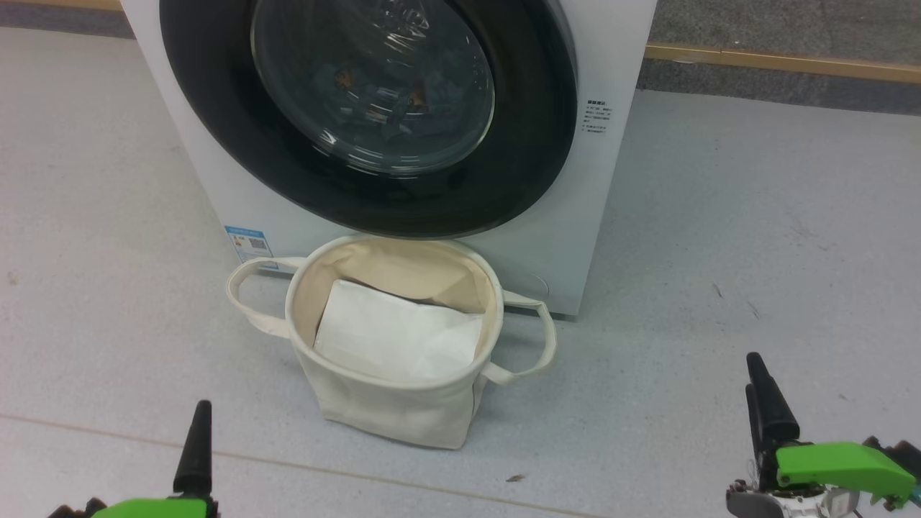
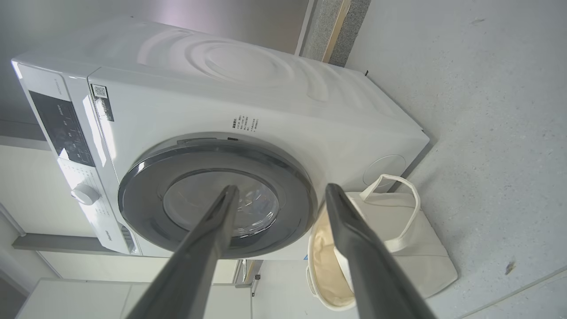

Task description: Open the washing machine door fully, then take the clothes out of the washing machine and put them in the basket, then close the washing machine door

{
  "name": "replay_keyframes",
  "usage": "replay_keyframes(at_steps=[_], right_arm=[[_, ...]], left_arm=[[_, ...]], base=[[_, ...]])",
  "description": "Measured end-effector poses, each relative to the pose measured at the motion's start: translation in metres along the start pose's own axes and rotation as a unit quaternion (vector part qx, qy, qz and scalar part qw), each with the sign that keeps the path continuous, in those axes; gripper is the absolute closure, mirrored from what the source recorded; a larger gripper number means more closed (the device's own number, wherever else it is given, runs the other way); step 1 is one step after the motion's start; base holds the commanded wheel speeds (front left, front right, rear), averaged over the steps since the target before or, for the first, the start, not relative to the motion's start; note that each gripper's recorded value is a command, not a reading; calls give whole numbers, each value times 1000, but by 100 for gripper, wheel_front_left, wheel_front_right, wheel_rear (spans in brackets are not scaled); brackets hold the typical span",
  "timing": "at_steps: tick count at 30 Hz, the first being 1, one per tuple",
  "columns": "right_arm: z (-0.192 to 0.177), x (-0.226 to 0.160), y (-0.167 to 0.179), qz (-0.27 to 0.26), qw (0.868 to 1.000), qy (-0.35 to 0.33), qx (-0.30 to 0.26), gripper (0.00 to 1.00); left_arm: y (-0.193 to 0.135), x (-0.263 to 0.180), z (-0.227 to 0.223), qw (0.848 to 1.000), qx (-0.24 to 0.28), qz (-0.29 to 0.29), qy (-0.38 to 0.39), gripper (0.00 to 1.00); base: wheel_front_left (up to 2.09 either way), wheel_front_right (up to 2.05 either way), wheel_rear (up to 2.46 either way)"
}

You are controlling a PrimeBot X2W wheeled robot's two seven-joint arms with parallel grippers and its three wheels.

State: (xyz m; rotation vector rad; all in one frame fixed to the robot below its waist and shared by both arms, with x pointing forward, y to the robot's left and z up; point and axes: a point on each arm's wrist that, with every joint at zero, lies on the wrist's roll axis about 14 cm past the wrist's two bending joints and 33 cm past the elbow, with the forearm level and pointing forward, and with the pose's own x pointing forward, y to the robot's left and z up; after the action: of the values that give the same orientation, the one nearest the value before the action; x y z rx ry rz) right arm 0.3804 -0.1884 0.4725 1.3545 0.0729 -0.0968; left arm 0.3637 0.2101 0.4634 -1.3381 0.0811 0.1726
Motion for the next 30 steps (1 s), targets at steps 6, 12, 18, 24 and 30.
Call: replay_keyframes(at_steps=[6,12,18,24,30], right_arm=[[-3,2,11,18,998,2,-62,0],[-7,5,28,43,991,5,-126,0],[-11,5,38,62,980,6,-190,0],[-14,5,44,75,963,3,-259,0],[-17,8,55,93,942,-2,-323,0]], left_arm=[[-5,1,2,998,66,-8,4,0],[-19,4,2,990,140,-25,6,0],[-23,5,-1,978,206,-31,11,0],[-32,8,-3,961,273,-43,14,0],[-39,10,-5,941,335,-51,14,0]], base=[[0,0,0],[0,0,0],[0,0,0],[0,0,0],[0,0,0]])
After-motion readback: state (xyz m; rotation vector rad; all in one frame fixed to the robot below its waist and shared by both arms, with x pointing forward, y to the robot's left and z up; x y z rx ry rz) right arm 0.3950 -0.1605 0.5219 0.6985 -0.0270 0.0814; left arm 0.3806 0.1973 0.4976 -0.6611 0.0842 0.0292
